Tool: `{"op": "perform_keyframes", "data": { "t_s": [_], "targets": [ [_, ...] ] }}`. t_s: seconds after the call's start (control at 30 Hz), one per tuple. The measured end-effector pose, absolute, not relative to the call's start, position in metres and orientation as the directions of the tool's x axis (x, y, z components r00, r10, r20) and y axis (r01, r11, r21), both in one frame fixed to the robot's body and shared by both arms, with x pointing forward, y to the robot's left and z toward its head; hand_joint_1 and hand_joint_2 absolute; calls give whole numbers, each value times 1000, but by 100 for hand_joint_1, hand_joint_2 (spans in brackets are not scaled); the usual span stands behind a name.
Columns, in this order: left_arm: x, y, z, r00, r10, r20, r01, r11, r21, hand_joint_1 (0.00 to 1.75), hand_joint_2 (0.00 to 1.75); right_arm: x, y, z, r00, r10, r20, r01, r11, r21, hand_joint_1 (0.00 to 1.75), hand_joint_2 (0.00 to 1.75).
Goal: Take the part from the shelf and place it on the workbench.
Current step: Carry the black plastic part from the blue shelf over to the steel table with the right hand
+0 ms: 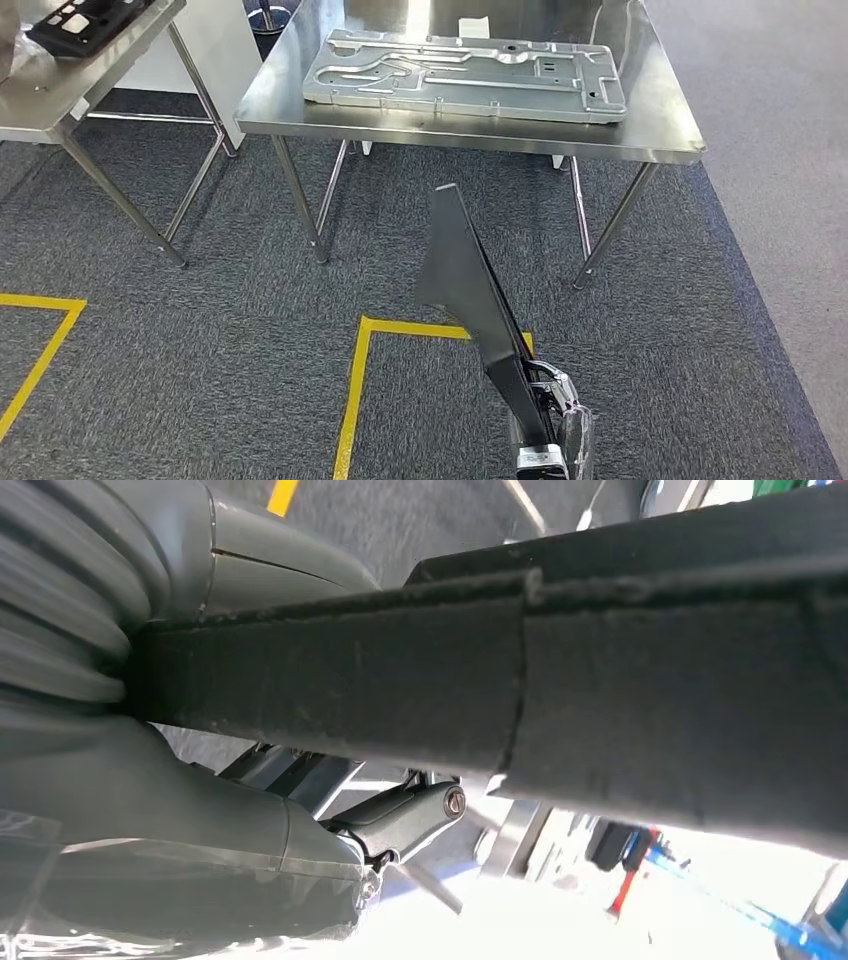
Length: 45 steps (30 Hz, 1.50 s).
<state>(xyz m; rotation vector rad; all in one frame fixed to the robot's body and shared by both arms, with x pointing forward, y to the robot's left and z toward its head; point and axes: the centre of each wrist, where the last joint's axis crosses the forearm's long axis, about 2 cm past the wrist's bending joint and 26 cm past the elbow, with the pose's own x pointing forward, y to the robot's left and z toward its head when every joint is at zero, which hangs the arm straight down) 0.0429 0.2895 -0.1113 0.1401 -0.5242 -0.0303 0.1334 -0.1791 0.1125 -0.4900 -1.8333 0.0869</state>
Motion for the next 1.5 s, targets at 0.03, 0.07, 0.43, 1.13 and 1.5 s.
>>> {"op": "perform_keyframes", "data": {
  "t_s": [0.03, 0.07, 0.43, 1.13, 1.5],
  "targets": [
    [42, 290, -111, 866, -67, 495, -4, 990, 142, 0, 175, 135, -179, 114, -226, 387, 894, 301, 901, -314, 175, 175],
    [42, 291, -111, 867, -71, 493, 0, 990, 143, 0, 175, 137, -180, 116, -218, 408, 887, 319, 888, -330, 175, 175],
    [51, 291, -110, 855, -146, 498, 86, 986, 141, 0, 175, 191, -208, 161, -181, 930, 319, 657, 356, -664, 175, 175],
    [64, 293, -109, 844, -210, 494, 158, 977, 145, 0, 175, 275, -219, 166, -95, 995, 27, 629, 81, -773, 175, 175],
    [67, 293, -108, 840, -223, 495, 172, 974, 147, 0, 175, 278, -211, 142, -306, 938, -164, 564, 40, -825, 175, 175]
  ]
}}
